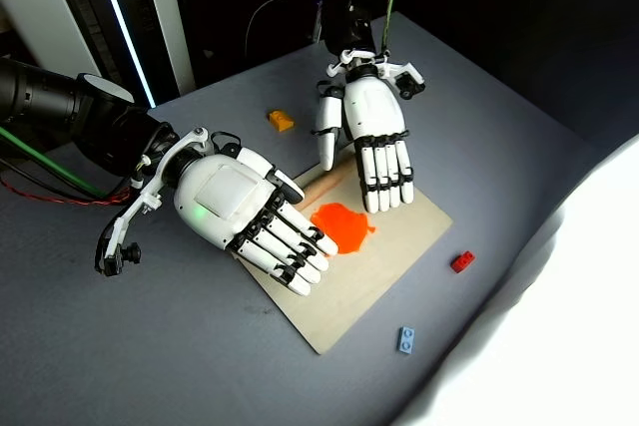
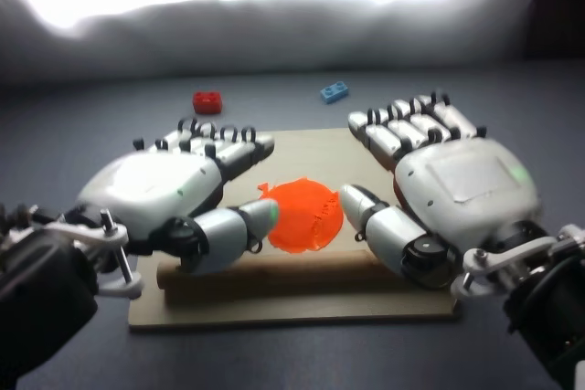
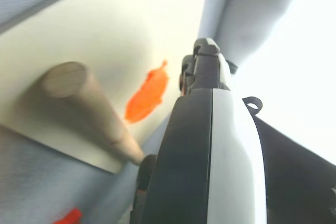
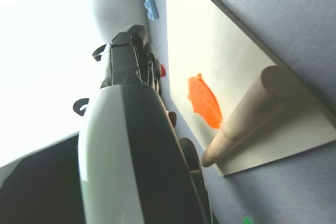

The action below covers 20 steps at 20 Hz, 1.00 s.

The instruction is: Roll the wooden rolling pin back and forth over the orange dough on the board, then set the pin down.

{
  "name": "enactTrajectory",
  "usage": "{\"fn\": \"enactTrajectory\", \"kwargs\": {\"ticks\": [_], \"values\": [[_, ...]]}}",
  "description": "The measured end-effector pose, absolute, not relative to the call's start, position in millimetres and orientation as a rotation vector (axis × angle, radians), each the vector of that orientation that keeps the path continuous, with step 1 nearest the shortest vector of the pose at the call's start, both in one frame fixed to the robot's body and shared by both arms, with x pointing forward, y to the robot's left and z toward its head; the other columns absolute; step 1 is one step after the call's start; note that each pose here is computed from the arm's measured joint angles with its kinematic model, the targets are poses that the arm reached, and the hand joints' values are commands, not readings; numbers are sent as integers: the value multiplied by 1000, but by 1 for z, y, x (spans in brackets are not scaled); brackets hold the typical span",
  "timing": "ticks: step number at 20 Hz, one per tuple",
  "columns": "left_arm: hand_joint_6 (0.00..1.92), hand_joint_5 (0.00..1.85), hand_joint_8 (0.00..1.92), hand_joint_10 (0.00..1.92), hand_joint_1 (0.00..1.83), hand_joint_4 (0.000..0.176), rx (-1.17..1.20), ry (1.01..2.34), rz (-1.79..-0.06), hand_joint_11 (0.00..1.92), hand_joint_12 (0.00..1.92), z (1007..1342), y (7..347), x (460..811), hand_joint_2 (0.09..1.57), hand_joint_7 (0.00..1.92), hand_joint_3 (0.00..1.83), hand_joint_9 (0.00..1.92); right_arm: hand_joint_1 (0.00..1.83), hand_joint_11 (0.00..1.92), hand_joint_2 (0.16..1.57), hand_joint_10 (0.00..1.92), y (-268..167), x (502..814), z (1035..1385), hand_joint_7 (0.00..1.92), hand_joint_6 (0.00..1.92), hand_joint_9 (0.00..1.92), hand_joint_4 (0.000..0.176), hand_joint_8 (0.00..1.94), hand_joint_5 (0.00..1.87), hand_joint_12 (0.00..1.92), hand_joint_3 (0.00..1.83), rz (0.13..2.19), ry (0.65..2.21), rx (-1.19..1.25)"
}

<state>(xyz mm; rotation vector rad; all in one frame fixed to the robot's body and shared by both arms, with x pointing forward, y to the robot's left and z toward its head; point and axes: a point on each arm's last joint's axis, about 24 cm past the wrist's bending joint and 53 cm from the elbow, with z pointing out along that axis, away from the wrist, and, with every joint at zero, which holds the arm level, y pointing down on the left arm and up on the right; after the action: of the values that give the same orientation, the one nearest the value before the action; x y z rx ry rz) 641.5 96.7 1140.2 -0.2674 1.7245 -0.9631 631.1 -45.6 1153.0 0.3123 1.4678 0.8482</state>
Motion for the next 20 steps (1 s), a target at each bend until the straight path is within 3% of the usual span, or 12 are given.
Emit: {"fn": "enactTrajectory", "kwargs": {"ticks": [3, 7, 9, 12, 13, 14, 15, 16, 17, 18, 20], "values": [[2, 130, 4, 4, 0, 0, -230, 1716, -943, 0, 155, 1157, 104, 637, 1546, 178, 0, 138, 0, 0, 1540, 2, -51, 620, 1169, 249, 4, 193, 0, 1, 229, 337, 14, 878, 1454, 323], [0, 90, 1, 4, 0, 0, -213, 1721, -920, 0, 149, 1170, 114, 630, 1372, 180, 0, 152, 0, 0, 1404, 1, -56, 603, 1185, 216, 2, 161, 0, 1, 214, 262, 0, 931, 1470, 333], [5, 105, 2, 6, 0, 0, -186, 1712, -919, 0, 183, 1181, 113, 628, 1354, 190, 0, 165, 0, 0, 1388, 7, -58, 599, 1200, 229, 8, 172, 0, 6, 228, 318, 0, 954, 1447, 323], [11, 210, 21, 36, 0, 0, -166, 1705, -932, 0, 828, 1191, 109, 627, 1347, 377, 2, 376, 0, 0, 1378, 16, -65, 594, 1221, 262, 23, 201, 0, 10, 267, 502, 0, 967, 1405, 310], [20, 275, 29, 62, 0, 0, -162, 1704, -936, 0, 1068, 1194, 108, 627, 1352, 467, 2, 464, 0, 0, 1374, 43, -66, 592, 1223, 313, 36, 259, 0, 25, 295, 701, 0, 965, 1403, 308], [23, 313, 33, 80, 0, 0, -157, 1697, -942, 0, 1187, 1199, 107, 627, 1354, 520, 1, 520, 0, 0, 1373, 67, -68, 589, 1224, 351, 48, 299, 0, 33, 318, 851, 0, 967, 1408, 307], [28, 364, 37, 106, 0, 12, -156, 1684, -950, 4, 1306, 1205, 105, 627, 1359, 572, 2, 568, 0, 0, 1375, 119, -69, 587, 1225, 427, 74, 373, 0, 61, 369, 1054, 0, 965, 1414, 304], [36, 425, 46, 149, 0, 13, -152, 1679, -954, 13, 1400, 1207, 103, 627, 1370, 632, 2, 614, 0, 0, 1372, 595, -71, 587, 1226, 485, 174, 286, 0, 126, 382, 1301, 1, 962, 1416, 302], [22, 607, 76, 904, 0, 0, -133, 1677, -971, 115, 1548, 1215, 97, 625, 1409, 749, 0, 441, 0, 0, 1394, 1436, -74, 584, 1228, 346, 890, 224, 0, 1104, 268, 1788, 1, 961, 1417, 303], [35, 668, 294, 1092, 0, 0, -132, 1676, -972, 147, 1601, 1216, 97, 624, 1421, 710, 1, 405, 30, 43, 1392, 1579, -73, 584, 1228, 318, 1080, 249, 0, 1344, 288, 1894, 0, 962, 1416, 302], [58, 741, 719, 1253, 0, 0, -129, 1671, -972, 190, 1700, 1218, 97, 624, 1441, 622, 1, 413, 159, 177, 1398, 1801, -74, 584, 1229, 332, 1353, 293, 0, 1624, 321, 1920, 1, 969, 1416, 308]]}}
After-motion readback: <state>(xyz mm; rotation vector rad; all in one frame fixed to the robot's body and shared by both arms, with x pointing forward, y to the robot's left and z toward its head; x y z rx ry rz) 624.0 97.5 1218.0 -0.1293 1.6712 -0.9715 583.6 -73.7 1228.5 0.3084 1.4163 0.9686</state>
